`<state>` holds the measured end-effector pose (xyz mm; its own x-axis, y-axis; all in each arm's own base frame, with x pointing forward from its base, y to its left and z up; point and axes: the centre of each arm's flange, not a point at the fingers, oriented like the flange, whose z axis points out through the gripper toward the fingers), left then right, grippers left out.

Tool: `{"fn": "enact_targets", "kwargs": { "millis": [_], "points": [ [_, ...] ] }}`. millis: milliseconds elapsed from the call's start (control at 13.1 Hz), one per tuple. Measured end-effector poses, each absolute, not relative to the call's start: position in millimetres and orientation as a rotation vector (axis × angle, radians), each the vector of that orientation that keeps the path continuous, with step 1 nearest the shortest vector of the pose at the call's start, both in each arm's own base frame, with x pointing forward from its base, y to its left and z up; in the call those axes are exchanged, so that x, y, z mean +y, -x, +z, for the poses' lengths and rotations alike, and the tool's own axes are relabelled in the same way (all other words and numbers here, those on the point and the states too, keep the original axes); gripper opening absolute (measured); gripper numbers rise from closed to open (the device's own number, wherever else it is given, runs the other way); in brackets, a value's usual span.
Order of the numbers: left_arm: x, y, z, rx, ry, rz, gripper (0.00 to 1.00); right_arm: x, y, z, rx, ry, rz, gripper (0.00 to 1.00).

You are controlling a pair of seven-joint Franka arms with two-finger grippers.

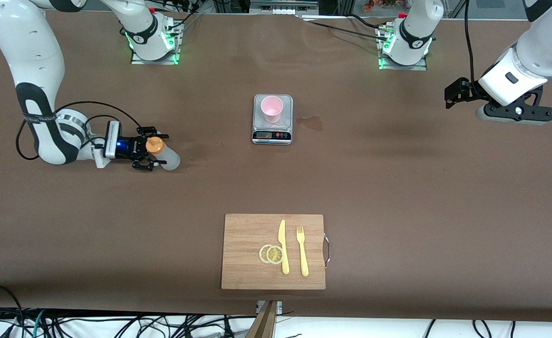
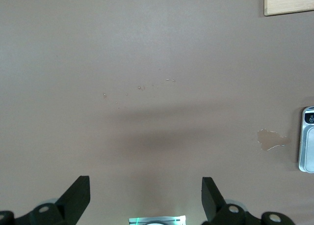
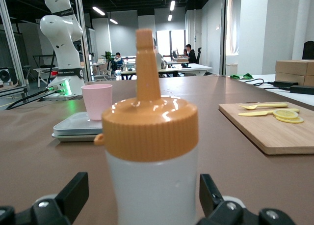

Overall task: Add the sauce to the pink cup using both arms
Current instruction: 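Close the right gripper around the squeeze bottle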

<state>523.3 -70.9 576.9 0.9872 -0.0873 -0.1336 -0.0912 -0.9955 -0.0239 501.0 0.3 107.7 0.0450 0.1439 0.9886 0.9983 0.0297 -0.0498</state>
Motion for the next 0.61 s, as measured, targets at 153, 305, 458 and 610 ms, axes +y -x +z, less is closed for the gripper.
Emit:
{"fn": "enact_targets", "kwargs": {
  "millis": [153,305,458,610],
  "points": [
    [-71.0,-523.1,576.8,0.14,3.101,0.209,1.0,9.9,-501.0,103.9,-1.286,1.306,-1.077,1.0],
    [-70.8,-522.2,576.3,0.139,3.1,0.221,1.0,16.2,-502.9,104.4,-1.281,1.304,-1.086,1.0],
    [-71.0,-522.1,576.4,0.14,3.1,0.221,1.0,24.2,-503.8,104.7,-1.277,1.294,-1.091,0.97],
    [-76.3,-521.3,578.2,0.155,3.099,0.215,1.0,29.7,-504.8,105.3,-1.279,1.286,-1.092,0.87]
  ]
}}
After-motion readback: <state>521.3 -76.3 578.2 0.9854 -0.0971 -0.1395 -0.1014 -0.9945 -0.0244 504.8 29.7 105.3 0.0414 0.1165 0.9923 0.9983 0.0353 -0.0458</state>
